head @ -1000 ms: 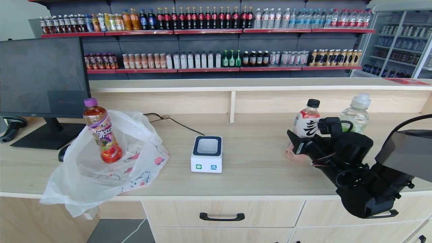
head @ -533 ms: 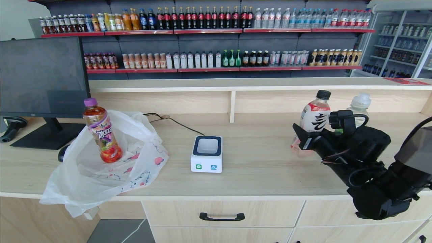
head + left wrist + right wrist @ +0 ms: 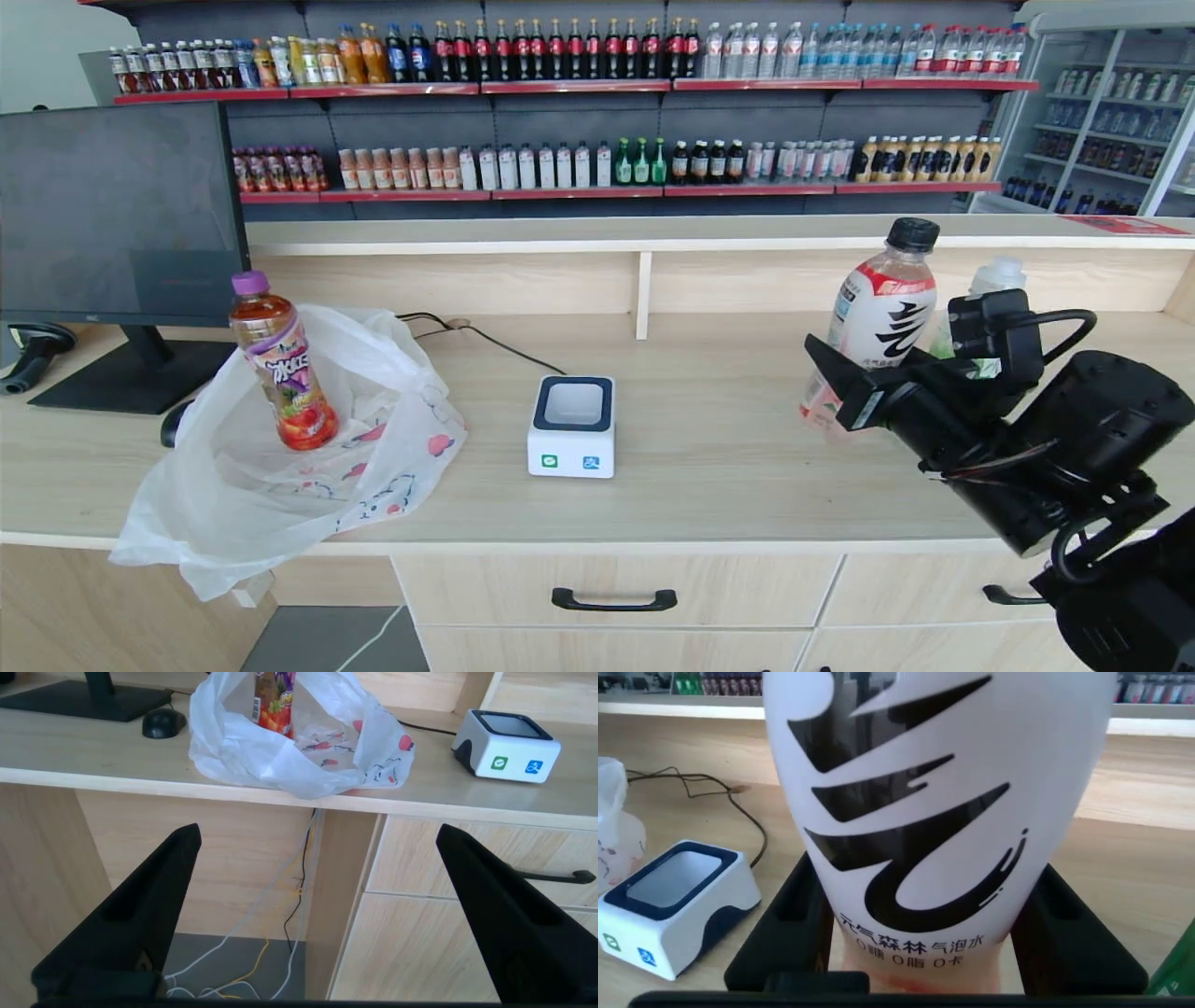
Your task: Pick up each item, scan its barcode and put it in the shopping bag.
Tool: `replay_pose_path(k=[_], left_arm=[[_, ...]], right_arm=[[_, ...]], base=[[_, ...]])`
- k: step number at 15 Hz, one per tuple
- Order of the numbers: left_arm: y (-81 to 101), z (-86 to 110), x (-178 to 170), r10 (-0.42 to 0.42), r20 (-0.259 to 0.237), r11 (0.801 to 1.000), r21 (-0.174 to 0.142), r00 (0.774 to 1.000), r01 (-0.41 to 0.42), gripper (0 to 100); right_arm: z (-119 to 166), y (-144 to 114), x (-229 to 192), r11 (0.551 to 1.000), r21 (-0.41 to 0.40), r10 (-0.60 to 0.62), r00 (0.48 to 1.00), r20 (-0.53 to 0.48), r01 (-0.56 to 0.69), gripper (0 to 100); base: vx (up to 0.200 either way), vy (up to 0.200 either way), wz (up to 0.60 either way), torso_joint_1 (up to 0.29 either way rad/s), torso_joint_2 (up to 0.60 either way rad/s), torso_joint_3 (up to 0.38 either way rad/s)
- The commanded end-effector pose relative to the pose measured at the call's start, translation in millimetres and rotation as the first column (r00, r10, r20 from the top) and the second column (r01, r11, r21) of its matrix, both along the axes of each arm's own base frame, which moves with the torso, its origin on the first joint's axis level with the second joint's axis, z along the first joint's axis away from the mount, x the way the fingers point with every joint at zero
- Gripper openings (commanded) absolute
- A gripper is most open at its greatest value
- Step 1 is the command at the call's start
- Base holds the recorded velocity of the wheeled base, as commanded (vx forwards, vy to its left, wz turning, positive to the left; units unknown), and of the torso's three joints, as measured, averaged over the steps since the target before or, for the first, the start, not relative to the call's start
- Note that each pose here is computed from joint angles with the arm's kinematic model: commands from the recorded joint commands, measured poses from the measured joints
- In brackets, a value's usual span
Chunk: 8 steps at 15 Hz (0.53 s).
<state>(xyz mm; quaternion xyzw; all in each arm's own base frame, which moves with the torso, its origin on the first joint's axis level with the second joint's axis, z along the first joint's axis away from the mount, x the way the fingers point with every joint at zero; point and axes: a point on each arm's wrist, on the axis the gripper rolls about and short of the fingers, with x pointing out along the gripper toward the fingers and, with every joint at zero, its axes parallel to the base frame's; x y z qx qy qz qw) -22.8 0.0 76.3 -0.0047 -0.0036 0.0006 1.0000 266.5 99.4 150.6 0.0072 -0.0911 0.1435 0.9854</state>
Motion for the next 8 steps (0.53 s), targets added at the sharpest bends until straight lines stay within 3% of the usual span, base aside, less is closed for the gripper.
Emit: replay_pose_path(k=[1,8], left_arm=[[0.0,0.0,0.0,0.0,0.0,1.0,0.0,1.0,0.0,100],[0.0,0.0,0.0,0.0,0.0,1.0,0.0,1.0,0.0,100]], right_arm=[[14.4,13.8,-37.2,0.995,0.005,0.101,0.994,0.036,-0.101,0],[14.0,15.7,-98.7,0.968,0.029,0.249,0.969,0.011,-0.249,0]], base=[[0.0,0.0,0.0,0.0,0.0,0.0],[0.0,0.0,0.0,0.0,0.0,0.0]])
